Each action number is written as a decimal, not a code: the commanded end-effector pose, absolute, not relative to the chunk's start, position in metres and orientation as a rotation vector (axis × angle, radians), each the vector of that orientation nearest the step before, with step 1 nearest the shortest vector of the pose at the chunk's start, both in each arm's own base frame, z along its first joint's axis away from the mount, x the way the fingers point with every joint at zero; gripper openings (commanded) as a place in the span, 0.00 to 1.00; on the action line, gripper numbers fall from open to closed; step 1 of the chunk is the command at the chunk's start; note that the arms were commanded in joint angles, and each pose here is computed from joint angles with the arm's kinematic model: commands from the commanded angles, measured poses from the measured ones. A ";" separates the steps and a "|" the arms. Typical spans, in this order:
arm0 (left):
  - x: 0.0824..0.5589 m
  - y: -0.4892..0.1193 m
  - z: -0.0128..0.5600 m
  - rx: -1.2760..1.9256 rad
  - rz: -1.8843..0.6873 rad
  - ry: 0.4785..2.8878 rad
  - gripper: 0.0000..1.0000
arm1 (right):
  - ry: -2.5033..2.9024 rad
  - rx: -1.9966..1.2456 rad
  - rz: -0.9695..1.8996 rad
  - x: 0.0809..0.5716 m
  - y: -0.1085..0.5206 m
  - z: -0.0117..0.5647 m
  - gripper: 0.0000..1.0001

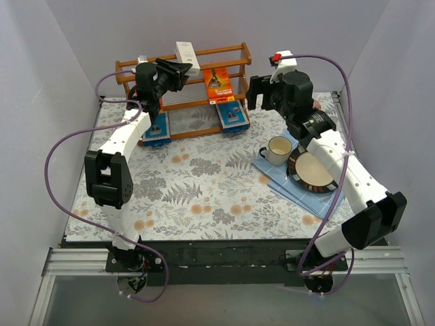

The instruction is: Place and organize the shaving razors onto the shelf

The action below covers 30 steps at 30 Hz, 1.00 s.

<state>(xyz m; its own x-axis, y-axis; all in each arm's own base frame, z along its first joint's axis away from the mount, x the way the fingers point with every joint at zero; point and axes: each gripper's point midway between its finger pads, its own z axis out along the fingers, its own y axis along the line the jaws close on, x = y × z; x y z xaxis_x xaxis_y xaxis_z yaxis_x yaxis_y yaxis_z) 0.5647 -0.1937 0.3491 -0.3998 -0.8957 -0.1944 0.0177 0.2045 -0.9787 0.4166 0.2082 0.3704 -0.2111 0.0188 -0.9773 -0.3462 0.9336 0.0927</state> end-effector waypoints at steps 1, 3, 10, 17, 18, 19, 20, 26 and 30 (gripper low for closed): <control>0.567 -0.178 0.364 -1.040 -1.416 1.550 0.00 | 1.701 -0.226 0.330 0.427 0.209 0.389 0.99; 0.571 -0.175 0.352 -1.077 -1.406 1.567 0.00 | 1.702 -0.224 0.333 0.429 0.210 0.389 0.99; 0.578 -0.172 0.333 -1.196 -1.427 1.593 0.03 | 1.701 -0.233 0.333 0.436 0.214 0.391 0.99; 0.583 -0.173 0.331 -1.229 -1.431 1.600 0.31 | 1.700 -0.230 0.333 0.439 0.215 0.391 0.99; 0.583 -0.174 0.330 -1.235 -1.430 1.602 0.33 | 1.698 -0.231 0.332 0.439 0.215 0.391 0.99; 0.583 -0.173 0.327 -1.245 -1.426 1.605 0.35 | 1.697 -0.231 0.335 0.439 0.216 0.392 0.99; 0.583 -0.173 0.324 -1.251 -1.422 1.611 0.36 | 1.698 -0.231 0.335 0.439 0.216 0.391 0.99; 0.578 -0.174 0.324 -1.248 -1.419 1.624 0.60 | 1.700 -0.230 0.340 0.440 0.217 0.390 0.99; 0.574 -0.176 0.335 -1.203 -1.431 1.621 0.85 | 1.698 -0.227 0.343 0.440 0.217 0.389 0.99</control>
<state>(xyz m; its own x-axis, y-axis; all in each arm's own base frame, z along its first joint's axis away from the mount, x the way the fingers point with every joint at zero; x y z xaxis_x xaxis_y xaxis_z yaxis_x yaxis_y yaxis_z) 0.5801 -0.1752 0.3183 -0.3947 -0.9049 -0.1590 -0.1005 0.2145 -0.9715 0.4352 0.2179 0.3577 -0.2376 0.0055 -0.9714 -0.3432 0.9350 0.0892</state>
